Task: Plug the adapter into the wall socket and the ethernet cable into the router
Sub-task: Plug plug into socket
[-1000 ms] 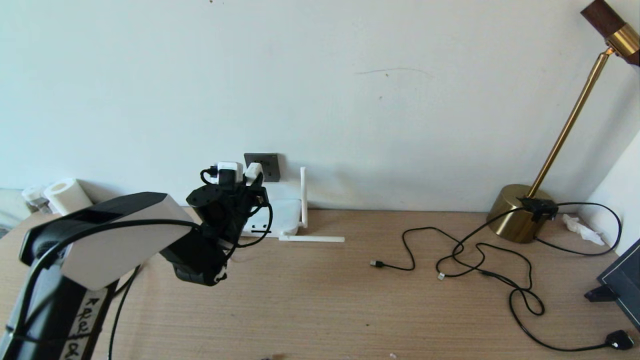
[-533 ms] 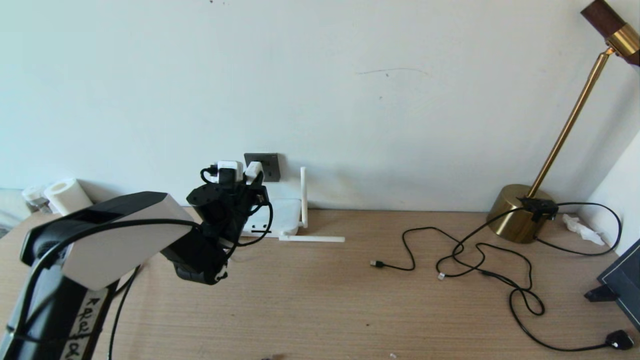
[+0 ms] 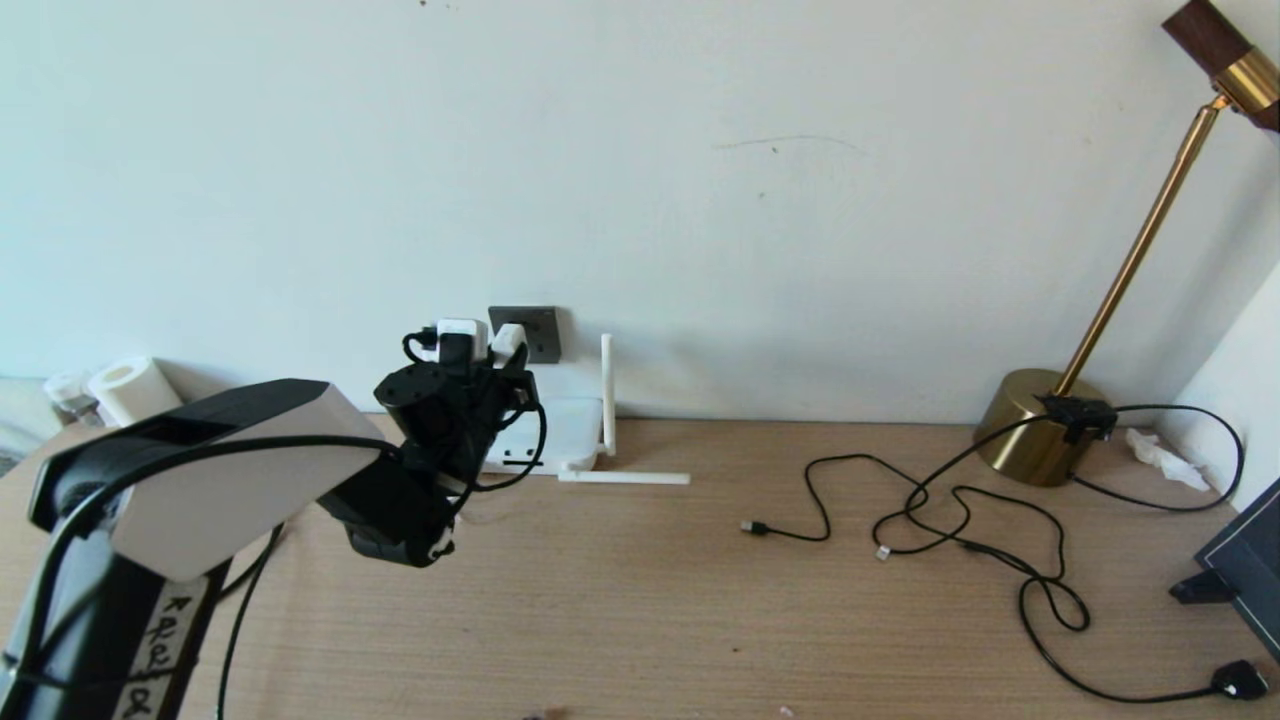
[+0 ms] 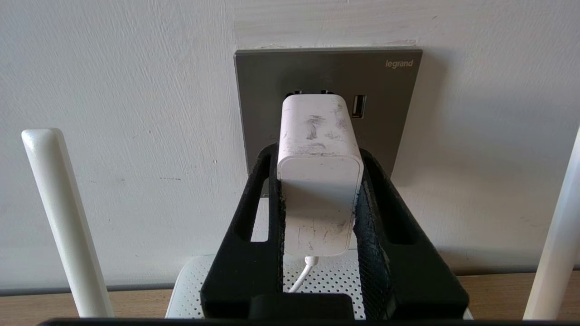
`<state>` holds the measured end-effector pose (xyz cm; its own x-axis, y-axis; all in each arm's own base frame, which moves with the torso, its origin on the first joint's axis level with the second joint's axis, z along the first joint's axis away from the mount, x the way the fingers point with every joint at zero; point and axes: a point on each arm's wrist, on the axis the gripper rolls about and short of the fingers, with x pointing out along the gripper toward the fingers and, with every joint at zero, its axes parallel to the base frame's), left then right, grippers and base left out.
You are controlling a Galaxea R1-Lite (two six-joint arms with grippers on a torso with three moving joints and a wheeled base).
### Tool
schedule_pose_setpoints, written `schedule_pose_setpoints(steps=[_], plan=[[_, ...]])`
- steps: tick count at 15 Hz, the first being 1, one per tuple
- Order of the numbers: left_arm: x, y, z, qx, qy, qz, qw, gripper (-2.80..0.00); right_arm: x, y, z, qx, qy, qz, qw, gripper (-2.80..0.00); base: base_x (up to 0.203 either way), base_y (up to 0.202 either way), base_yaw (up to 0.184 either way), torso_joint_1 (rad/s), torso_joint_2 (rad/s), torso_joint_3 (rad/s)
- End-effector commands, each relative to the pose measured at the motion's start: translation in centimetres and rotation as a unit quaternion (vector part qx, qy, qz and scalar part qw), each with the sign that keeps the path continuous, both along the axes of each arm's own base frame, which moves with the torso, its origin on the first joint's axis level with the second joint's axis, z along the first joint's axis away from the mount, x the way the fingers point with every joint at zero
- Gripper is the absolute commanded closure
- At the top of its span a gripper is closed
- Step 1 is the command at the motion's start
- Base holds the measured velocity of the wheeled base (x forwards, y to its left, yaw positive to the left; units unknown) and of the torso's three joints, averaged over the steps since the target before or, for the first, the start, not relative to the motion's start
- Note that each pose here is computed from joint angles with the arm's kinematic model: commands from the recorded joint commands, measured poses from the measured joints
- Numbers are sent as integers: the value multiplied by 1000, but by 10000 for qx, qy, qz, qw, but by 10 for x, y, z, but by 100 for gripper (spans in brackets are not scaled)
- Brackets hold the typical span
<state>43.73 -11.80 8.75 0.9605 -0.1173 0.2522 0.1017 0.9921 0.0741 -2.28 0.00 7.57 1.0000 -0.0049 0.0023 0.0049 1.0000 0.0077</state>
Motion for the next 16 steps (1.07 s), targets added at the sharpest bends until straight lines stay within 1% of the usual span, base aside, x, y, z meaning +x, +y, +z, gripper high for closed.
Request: schedule_pose_setpoints(steps=[1, 9, 16], plan=[[-1, 0, 1, -11, -44, 3, 10000, 0, 0, 0, 0, -3, -4, 1, 10000, 0, 0, 0, 0, 0, 0, 0], [0, -5, -2, -1, -7, -43, 10000, 0, 0, 0, 0, -7, -4, 1, 10000, 0, 0, 0, 0, 0, 0, 0], [5, -7, 5, -17, -42, -28, 10000, 0, 0, 0, 0, 0, -4, 1, 10000, 0, 0, 0, 0, 0, 0, 0]])
